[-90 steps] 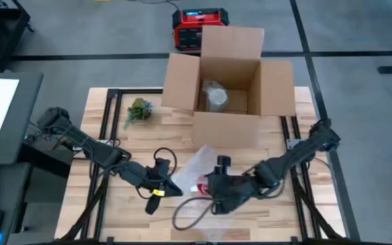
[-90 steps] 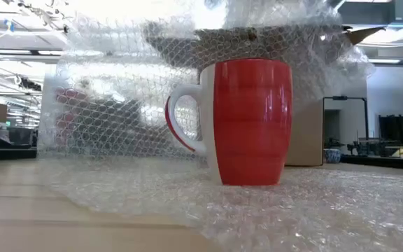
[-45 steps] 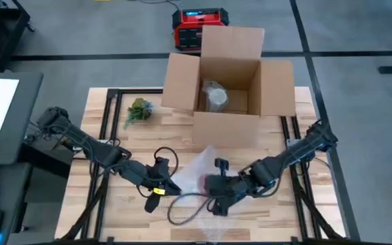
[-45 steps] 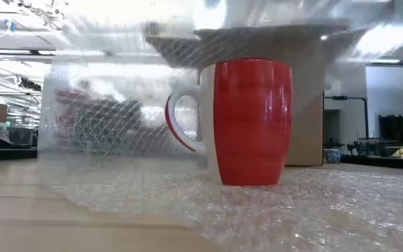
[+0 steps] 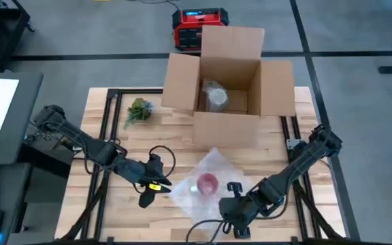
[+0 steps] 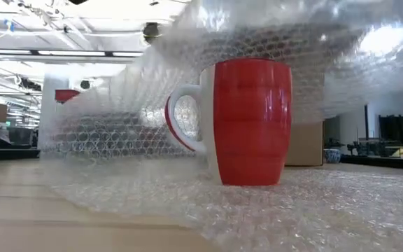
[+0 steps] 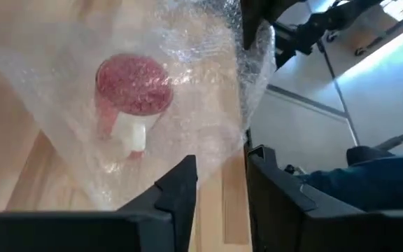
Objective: Wrap mug
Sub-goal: Wrap the red mug in the bubble wrap
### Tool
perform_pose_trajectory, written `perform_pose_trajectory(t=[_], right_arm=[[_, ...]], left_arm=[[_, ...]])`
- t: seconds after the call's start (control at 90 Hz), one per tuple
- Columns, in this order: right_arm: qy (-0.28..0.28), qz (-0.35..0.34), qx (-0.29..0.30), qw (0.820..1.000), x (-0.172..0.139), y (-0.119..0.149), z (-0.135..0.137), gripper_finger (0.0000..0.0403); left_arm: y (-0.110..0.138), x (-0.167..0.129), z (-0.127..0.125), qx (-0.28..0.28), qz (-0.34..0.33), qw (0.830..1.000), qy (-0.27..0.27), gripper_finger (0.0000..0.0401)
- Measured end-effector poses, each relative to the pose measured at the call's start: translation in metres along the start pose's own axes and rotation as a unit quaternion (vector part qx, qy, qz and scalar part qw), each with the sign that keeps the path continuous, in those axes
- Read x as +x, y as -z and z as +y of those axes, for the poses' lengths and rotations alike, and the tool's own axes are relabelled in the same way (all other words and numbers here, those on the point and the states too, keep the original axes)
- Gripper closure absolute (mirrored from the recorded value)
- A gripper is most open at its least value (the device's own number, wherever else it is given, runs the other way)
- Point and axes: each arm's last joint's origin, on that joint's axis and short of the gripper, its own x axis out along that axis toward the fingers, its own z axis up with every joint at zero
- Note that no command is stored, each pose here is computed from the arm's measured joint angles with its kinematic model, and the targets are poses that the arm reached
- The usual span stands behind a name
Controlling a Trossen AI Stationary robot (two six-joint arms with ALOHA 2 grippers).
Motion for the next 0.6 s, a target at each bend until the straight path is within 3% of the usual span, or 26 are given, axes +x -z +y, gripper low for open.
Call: perform_pose_trajectory(t=[0.411, 0.6], right_arm=[[-0.043, 0.032, 0.030, 0.998, 0.047, 0.041, -0.009, 0.0401], [-0.046, 0.056, 0.057, 0.996, 0.052, 0.051, -0.012, 0.0369]], left_arm=[[0.001, 0.004, 0.001, -0.002, -0.006, 1.000, -0.019, 0.0291], [0.000, 0.004, 0.002, -0.001, -0.020, 0.999, -0.038, 0.0291]])
